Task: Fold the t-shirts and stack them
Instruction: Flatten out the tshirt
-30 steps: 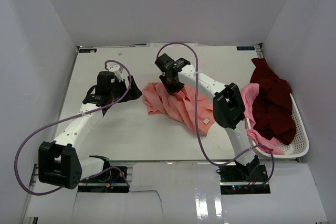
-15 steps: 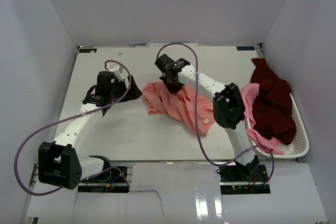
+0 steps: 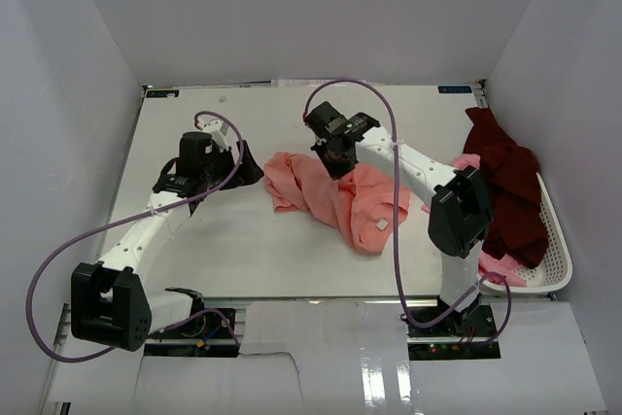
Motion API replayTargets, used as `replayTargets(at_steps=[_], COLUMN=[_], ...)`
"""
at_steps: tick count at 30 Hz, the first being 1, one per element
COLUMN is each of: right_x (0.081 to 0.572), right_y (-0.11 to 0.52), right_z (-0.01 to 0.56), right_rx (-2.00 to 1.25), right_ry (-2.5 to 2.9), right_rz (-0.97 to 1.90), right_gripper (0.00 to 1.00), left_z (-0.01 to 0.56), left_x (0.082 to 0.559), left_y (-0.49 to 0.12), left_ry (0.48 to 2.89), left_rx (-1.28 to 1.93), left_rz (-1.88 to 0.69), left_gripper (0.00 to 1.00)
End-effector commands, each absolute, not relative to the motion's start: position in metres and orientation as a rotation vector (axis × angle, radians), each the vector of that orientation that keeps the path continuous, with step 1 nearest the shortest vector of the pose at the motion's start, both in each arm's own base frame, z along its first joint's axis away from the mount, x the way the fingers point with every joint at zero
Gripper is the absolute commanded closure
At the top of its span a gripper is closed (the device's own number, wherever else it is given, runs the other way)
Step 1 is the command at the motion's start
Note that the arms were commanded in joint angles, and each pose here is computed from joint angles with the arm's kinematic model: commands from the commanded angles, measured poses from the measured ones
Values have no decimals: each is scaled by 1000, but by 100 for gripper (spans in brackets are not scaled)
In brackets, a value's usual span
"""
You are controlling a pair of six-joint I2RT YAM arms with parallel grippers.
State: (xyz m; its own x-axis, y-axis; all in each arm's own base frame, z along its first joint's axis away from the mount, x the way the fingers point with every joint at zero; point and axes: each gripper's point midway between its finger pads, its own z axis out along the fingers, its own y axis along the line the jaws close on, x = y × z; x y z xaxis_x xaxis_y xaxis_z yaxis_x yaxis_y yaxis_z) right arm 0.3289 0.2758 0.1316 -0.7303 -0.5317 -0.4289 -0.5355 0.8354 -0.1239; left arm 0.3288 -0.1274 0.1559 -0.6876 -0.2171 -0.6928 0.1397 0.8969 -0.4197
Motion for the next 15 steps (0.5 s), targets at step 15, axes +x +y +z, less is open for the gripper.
replayTargets(at_steps=[15], right_x=[285], right_y=[260], right_z=[122], right_rx=[-736], right_ry=[2570], right_rz=[239], right_gripper=[91], left_z=[137], left_x=[305], left_y=[-232], left_ry=[2390], left_rx=[333], left_rz=[-949], left_gripper=[2])
